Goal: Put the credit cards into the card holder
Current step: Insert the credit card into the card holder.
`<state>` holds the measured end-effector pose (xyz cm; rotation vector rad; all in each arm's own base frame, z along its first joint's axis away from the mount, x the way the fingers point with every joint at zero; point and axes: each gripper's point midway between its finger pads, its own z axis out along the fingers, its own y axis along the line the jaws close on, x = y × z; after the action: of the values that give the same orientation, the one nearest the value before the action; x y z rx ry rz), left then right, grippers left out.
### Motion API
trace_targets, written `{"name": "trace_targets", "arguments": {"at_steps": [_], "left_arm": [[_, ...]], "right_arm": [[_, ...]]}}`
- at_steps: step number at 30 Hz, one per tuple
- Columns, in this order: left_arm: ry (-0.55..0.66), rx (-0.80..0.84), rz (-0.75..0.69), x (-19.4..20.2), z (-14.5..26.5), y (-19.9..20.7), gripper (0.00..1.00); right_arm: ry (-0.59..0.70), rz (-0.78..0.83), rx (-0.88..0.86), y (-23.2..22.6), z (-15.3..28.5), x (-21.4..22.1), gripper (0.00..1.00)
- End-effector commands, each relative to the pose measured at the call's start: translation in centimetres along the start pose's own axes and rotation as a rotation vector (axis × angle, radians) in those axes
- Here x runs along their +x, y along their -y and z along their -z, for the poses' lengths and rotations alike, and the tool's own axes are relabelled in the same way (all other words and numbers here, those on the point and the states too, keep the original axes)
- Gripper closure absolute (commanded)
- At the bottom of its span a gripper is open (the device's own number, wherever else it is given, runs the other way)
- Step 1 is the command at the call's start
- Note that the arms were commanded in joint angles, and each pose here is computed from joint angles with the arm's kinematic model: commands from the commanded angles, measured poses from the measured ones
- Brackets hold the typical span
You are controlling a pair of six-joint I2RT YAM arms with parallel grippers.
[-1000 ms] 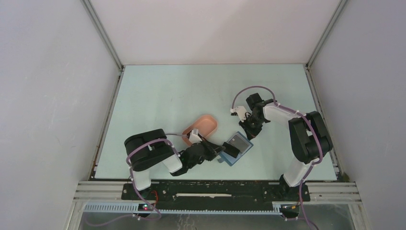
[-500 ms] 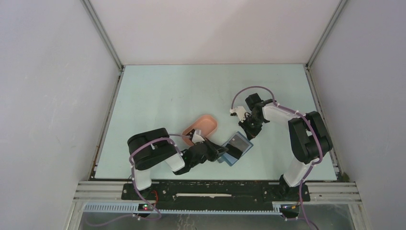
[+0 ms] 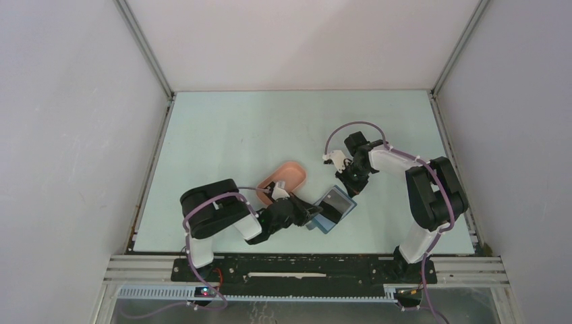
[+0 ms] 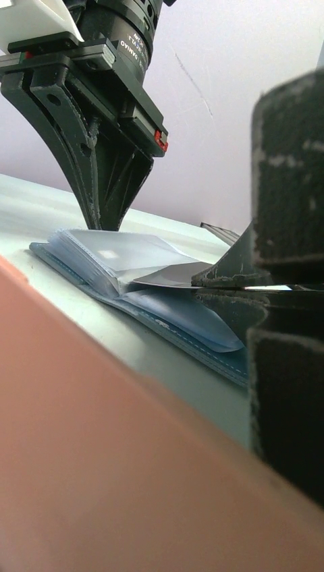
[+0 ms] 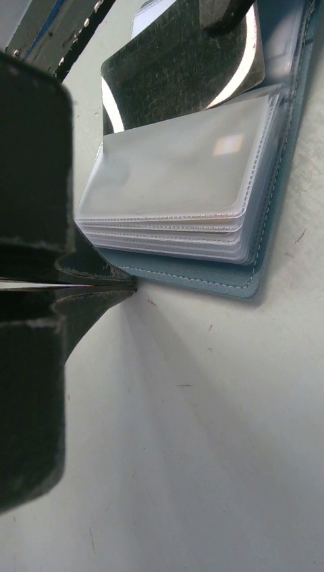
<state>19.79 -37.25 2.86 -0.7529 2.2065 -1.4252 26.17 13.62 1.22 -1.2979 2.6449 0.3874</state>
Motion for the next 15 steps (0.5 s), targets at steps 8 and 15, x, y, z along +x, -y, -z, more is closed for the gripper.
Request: {"name": "trace_targets", "arguments": {"at_steps": [8, 15], "left_arm": [[0.022, -0.027, -0.104, -0.63, -0.96, -1.08, 1.00], [0.006, -0.012, -0.096, -0.64, -1.38, -1.15, 1.00]], "right_arm": [[-0.037, 0.017, -0.070, -1.79, -0.82, 0.70, 1.00], [-0.040, 0.022, -0.070, -1.91, -0.85, 0.66, 1.00]]}}
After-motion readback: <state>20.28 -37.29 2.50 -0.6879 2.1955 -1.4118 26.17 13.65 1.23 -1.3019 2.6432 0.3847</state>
